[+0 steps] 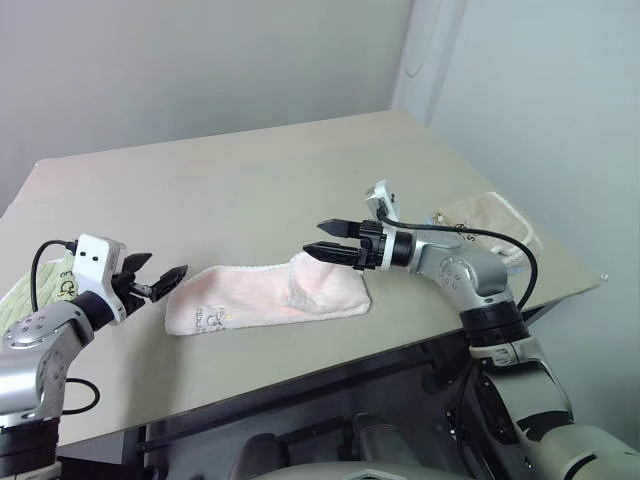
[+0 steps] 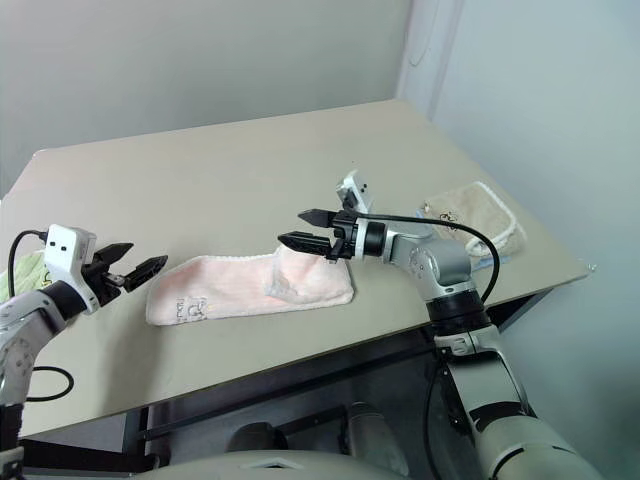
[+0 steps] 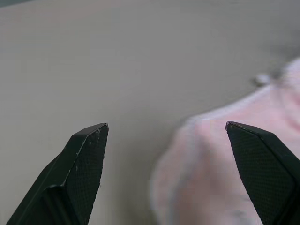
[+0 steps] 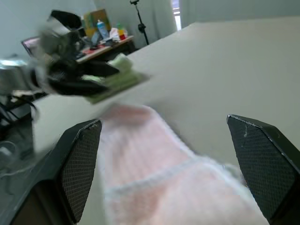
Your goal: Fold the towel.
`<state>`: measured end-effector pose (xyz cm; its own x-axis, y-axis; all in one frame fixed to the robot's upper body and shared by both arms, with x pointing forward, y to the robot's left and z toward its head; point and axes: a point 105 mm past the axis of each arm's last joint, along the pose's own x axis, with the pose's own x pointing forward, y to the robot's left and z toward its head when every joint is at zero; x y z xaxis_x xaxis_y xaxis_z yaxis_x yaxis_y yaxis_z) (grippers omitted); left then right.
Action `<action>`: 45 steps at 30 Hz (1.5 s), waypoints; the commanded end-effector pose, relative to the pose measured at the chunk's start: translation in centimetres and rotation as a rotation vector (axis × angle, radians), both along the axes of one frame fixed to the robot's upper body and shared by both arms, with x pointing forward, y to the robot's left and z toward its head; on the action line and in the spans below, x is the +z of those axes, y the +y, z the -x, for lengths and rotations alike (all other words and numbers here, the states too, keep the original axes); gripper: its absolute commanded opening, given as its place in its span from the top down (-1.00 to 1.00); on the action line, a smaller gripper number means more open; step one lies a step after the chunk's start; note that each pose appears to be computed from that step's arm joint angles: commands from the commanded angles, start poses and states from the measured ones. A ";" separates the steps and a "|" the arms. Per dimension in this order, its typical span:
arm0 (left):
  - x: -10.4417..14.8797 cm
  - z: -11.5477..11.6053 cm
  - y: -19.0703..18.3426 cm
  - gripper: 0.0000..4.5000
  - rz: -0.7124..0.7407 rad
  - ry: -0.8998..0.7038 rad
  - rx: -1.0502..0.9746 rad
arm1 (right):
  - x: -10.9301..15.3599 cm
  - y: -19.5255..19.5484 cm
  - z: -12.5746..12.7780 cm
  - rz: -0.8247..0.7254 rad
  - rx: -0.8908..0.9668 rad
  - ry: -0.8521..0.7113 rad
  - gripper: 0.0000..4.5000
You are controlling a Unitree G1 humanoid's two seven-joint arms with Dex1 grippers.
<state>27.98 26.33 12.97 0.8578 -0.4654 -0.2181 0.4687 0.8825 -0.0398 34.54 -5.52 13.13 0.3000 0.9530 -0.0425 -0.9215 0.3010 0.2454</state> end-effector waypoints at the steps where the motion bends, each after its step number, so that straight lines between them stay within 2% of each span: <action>1: 3.9 -0.4 -4.5 -0.88 0.038 -0.112 -0.184 | 0.0 0.0 -0.2 0.002 0.035 0.005 -0.98; 4: 3.9 -1.0 -7.8 -0.62 0.045 -0.110 -0.324 | 0.4 -0.5 0.2 -0.047 0.068 0.061 -1.00; 7: 2.6 -2.0 -9.9 -0.15 0.017 -0.081 -0.412 | 0.5 -1.0 0.5 -0.055 0.086 0.088 -0.56; 13: -0.1 -4.1 -14.5 0.84 -0.041 -0.058 -0.569 | -1.5 -2.0 -0.4 0.028 0.002 0.099 0.41; 14: -0.8 -4.7 -15.0 0.99 -0.058 -0.057 -0.566 | -2.4 -1.9 -0.6 0.050 -0.019 0.106 0.58; 15: -1.3 -5.0 -15.5 1.00 -0.059 -0.047 -0.578 | -3.2 -1.7 -0.8 0.068 -0.042 0.117 0.75; 16: -2.0 -4.9 -16.2 1.00 -0.053 -0.028 -0.606 | -4.0 -1.4 -0.9 0.089 -0.060 0.126 0.91; 17: -2.4 -4.9 -16.6 1.00 -0.048 -0.016 -0.628 | -4.6 -1.2 -1.0 0.103 -0.071 0.131 0.99; 22: -8.1 -3.7 -16.8 1.00 -0.066 0.155 -0.680 | -8.2 0.1 -0.9 0.172 -0.111 0.188 0.99; 24: -10.2 -3.5 -16.6 1.00 -0.102 0.197 -0.667 | -10.6 0.1 -0.7 0.274 -0.138 0.185 0.99; 26: -11.3 -3.5 -16.4 1.00 -0.112 0.216 -0.656 | -12.0 -0.1 -0.4 0.351 -0.138 0.160 0.99; 29: -11.4 -3.8 -16.2 1.00 -0.085 0.210 -0.632 | -12.2 -0.3 -0.5 0.352 -0.141 0.161 0.99; 35: -9.7 -3.8 -16.7 1.00 -0.007 0.190 -0.661 | -10.9 -0.3 -0.9 0.314 -0.125 0.145 0.99; 36: -9.3 -4.0 -16.5 0.93 0.004 0.177 -0.650 | -10.4 -0.2 -1.0 0.289 -0.121 0.150 1.00; 38: -8.0 -4.7 -15.9 0.73 0.037 0.143 -0.604 | -9.3 -0.1 -1.2 0.236 -0.116 0.158 0.82; 41: -4.8 -5.4 -14.1 0.28 0.098 0.083 -0.542 | -7.4 0.0 -1.6 0.161 -0.111 0.152 0.41; 45: -1.4 -4.2 -10.9 -0.33 0.110 0.040 -0.470 | -4.2 0.1 -1.1 0.071 -0.049 0.126 -0.20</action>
<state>32.36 14.64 9.20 0.5137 -0.8279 -0.2253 0.8163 0.5524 -0.1687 35.33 -5.61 5.76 0.3457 0.9084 -0.2352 -0.8315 0.4127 0.3718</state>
